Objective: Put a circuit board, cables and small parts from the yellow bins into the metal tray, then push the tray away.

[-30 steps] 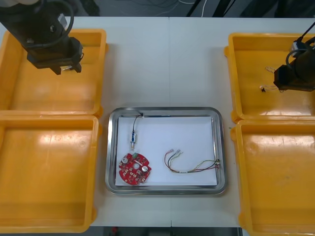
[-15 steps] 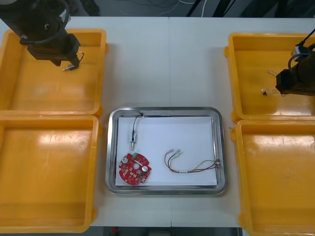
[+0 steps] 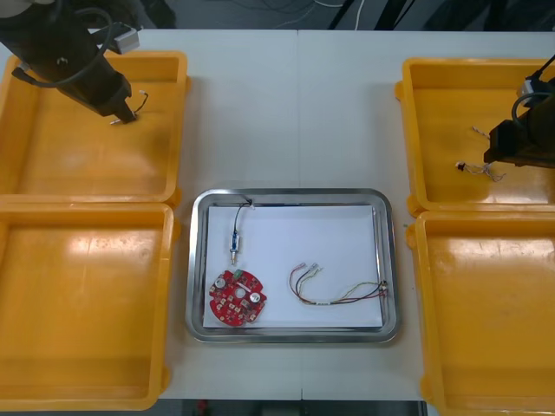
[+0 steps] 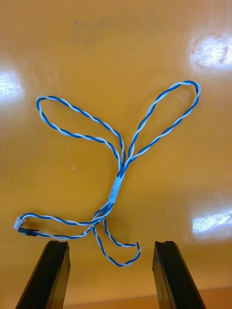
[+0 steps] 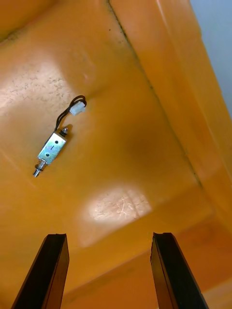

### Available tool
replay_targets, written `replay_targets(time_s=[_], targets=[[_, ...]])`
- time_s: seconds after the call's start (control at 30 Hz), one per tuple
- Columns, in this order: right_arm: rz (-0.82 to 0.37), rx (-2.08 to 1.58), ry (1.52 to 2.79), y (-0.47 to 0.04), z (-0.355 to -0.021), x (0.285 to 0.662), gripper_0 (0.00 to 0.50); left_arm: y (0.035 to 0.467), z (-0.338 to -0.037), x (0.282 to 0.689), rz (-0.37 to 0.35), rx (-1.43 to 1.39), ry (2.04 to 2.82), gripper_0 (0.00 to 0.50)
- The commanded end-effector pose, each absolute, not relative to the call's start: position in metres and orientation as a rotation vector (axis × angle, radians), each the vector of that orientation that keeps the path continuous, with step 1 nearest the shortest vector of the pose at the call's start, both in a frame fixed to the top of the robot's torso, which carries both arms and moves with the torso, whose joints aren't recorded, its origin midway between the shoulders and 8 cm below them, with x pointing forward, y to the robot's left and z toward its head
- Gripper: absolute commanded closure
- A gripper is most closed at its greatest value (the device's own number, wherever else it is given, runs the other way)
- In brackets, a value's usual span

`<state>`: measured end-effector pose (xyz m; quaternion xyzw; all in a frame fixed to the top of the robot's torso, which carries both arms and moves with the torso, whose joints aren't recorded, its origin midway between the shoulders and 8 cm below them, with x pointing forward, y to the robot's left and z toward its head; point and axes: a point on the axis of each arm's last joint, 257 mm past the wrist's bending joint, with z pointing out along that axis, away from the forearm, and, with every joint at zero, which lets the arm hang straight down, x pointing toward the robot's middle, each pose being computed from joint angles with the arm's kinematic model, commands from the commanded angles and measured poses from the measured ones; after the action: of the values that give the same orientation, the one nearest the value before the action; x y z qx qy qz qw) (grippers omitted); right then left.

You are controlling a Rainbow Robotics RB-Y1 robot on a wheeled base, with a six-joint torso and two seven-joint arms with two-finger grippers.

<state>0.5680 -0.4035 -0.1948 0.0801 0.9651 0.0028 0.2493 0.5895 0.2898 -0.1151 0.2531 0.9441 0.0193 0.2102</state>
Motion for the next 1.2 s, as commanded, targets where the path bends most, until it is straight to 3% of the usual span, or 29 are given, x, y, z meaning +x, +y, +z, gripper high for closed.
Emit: replay_targets(time_s=[0.03, 0.23, 0.73, 1.2], targets=[[0.030, 0.317, 2.572, -0.429, -0.158, 0.566, 0.000, 0.309, -0.066, 0.612, 0.094, 0.736, 2.498, 0.000], [0.042, 0.357, 2.569, -0.434, -0.133, 0.563, 0.000, 0.315, -0.072, 0.621, 0.099, 0.816, 2.465, 0.000], [0.130, 0.492, 2.532, -0.424, -0.094, 0.594, 0.000, 0.317, -0.087, 0.656, 0.213, 1.028, 2.314, 0.000], [0.075, 0.574, 2.544, -0.445, -0.124, 0.605, 0.000, 0.303, -0.116, 0.676, 0.274, 1.040, 2.281, 0.000]])
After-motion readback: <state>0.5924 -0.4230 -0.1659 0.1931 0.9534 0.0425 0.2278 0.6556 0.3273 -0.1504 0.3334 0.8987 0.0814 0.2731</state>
